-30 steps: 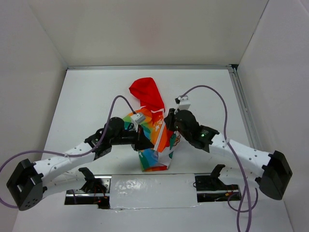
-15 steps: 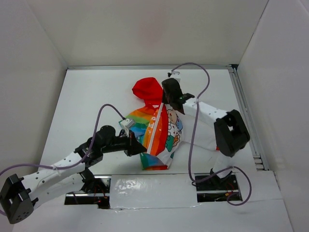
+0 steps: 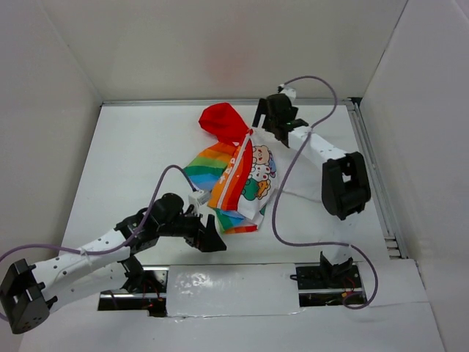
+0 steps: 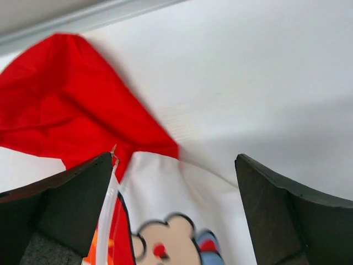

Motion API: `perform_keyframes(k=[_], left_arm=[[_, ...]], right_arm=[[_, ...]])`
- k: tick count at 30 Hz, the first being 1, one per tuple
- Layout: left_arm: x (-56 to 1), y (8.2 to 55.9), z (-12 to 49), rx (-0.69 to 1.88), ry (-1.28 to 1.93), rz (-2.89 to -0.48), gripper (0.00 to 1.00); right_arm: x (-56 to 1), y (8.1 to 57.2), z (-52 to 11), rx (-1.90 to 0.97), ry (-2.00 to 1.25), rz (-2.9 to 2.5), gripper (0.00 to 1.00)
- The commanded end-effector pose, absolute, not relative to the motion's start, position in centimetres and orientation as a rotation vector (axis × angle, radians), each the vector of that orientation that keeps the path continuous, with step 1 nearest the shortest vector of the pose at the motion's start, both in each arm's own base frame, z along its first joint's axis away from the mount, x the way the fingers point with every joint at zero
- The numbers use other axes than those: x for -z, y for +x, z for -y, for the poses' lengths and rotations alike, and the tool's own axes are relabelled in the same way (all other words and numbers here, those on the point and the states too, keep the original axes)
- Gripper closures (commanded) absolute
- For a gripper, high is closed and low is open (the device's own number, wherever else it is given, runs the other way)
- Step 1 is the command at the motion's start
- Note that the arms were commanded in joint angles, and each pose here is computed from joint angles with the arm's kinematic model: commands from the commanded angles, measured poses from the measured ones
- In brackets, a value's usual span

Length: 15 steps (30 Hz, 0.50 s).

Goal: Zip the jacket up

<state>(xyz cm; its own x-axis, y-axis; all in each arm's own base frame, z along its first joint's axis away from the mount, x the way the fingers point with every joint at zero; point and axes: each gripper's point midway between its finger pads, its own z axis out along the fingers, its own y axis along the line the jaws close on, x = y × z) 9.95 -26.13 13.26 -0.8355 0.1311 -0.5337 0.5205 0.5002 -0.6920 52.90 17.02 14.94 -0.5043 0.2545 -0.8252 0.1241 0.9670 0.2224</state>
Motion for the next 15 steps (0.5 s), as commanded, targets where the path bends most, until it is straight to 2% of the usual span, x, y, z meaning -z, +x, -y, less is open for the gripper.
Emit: perform_keyframes(k=[1, 4, 5, 7, 8, 9, 11, 12, 13, 15], left_arm=[[-15.5, 10.6, 25.9, 1.253, 0.453, -2.35, 0.01], [-15.5, 12.0, 24.7, 1.132, 0.309, -2.388, 0.01], [-15.3, 12.9, 24.0, 1.064, 0.244, -2.393, 0.01], [-15.9, 14.0, 23.2, 1.011, 0.146, -2.398, 0.01], [-15.4, 14.6, 22.2, 0.942, 0.095, -2.421, 0.01], [-15.6, 15.8, 21.5, 0.903, 0.029, -2.424, 0.01], [-15.3, 16.8, 20.3, 0.84, -0.056, -2.452, 0.01], [-15.5, 17.9, 19.7, 0.821, -0.103, -2.447, 0.01], [-15.7, 18.4, 19.4, 0.813, -0.122, -2.44, 0.01], [-16.5, 20.1, 18.5, 0.822, -0.145, -2.388, 0.01]], right_arm=[[-24.1, 51.6, -15.2, -0.242, 0.306, -1.897, 0.0], [-25.1, 49.0, -12.7, -0.244, 0.368, -1.872, 0.0], [-27.1, 47.8, -11.8, -0.267, 0.392, -1.831, 0.0], [-25.3, 46.1, -9.6, -0.279, 0.455, -1.855, 0.0], [-27.0, 44.7, -8.8, -0.309, 0.47, -1.807, 0.0], [-24.9, 43.5, -8.2, -0.324, 0.485, -1.828, 0.0], [-26.3, 41.2, -5.4, -0.373, 0.57, -1.751, 0.0], [-24.0, 39.8, -4.9, -0.388, 0.586, -1.789, 0.0], [-25.0, 38.5, -3.5, -0.397, 0.621, -1.74, 0.0], [-22.6, 36.2, -2.3, -0.352, 0.684, -1.769, 0.0]])
